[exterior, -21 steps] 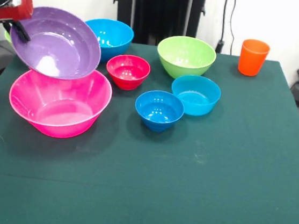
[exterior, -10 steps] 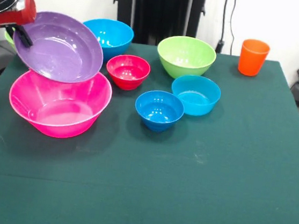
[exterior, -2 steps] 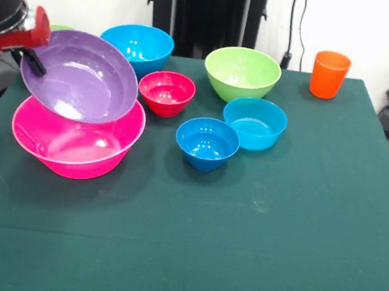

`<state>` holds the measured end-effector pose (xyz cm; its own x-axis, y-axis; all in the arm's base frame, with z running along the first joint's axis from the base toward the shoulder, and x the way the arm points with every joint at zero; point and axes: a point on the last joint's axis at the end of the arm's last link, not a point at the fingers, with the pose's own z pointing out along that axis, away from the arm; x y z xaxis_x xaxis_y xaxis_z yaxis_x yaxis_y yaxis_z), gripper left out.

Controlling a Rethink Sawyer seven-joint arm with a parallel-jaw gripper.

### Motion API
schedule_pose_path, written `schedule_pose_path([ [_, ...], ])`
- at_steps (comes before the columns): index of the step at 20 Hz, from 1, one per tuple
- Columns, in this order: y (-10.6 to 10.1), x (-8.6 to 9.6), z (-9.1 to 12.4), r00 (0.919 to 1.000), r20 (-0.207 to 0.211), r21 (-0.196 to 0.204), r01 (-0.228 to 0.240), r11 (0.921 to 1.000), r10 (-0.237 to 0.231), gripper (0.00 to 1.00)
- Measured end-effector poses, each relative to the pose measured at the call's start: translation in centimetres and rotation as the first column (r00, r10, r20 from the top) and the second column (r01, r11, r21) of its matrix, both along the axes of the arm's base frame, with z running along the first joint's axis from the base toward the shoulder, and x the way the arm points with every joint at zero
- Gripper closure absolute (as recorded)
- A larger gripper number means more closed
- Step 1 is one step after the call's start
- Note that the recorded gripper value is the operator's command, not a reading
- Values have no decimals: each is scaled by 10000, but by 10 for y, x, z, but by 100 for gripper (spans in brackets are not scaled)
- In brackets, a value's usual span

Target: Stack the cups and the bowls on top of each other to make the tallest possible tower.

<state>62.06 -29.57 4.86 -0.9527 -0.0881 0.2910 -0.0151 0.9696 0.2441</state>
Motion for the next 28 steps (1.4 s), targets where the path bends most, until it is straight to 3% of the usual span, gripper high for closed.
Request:
schedule_pose_path([
  [16,17,1,-32,9998,-206,511,35,9987,-25,100],
  [28,4,13,-43,9991,-26,492,421,9979,-420,100],
])
